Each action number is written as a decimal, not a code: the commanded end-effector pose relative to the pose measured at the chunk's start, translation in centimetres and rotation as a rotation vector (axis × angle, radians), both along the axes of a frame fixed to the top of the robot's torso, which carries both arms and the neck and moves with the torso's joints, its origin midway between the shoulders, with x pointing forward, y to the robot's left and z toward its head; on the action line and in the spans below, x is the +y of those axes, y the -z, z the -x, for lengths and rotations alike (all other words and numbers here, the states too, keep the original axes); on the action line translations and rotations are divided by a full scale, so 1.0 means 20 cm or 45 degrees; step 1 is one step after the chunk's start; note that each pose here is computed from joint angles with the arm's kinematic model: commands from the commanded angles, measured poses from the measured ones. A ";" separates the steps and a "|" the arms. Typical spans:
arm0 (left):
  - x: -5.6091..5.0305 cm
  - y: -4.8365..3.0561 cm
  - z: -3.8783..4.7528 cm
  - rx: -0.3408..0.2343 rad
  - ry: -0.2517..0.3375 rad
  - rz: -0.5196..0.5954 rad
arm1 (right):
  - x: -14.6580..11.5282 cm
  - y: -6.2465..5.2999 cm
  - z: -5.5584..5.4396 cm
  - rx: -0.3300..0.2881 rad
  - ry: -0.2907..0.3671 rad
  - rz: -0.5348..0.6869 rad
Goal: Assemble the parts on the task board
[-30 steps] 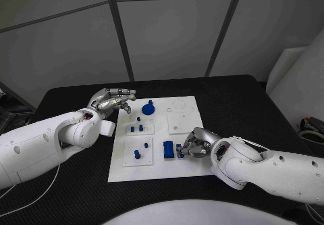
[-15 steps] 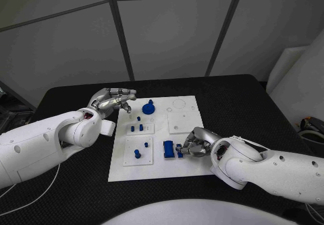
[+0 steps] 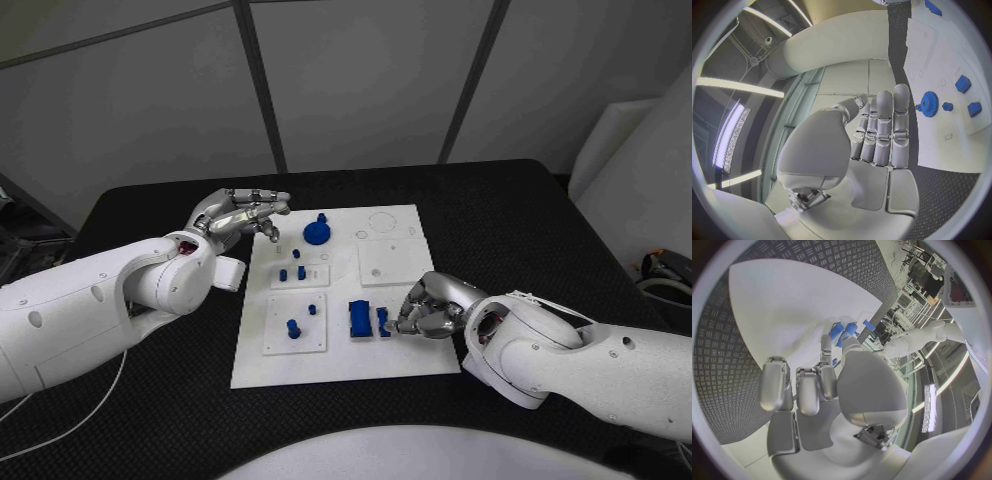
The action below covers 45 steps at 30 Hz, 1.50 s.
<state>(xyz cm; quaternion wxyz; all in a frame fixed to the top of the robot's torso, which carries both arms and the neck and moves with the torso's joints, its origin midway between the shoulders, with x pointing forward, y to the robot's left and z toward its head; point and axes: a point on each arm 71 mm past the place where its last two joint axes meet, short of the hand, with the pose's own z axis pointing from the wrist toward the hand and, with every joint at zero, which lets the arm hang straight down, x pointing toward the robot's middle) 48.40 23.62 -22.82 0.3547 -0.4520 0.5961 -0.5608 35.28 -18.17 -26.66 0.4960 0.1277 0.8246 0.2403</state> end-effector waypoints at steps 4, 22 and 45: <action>-0.01 -0.007 -0.001 -0.006 0.012 0.010 | 0.01 0.00 0.01 0.013 -0.102 0.018; -0.01 -0.008 0.001 -0.006 0.013 0.011 | 0.00 0.04 -0.03 0.029 -0.076 0.056; 0.00 -0.005 0.000 -0.001 0.014 0.009 | 0.02 0.04 -0.02 0.035 -0.086 0.041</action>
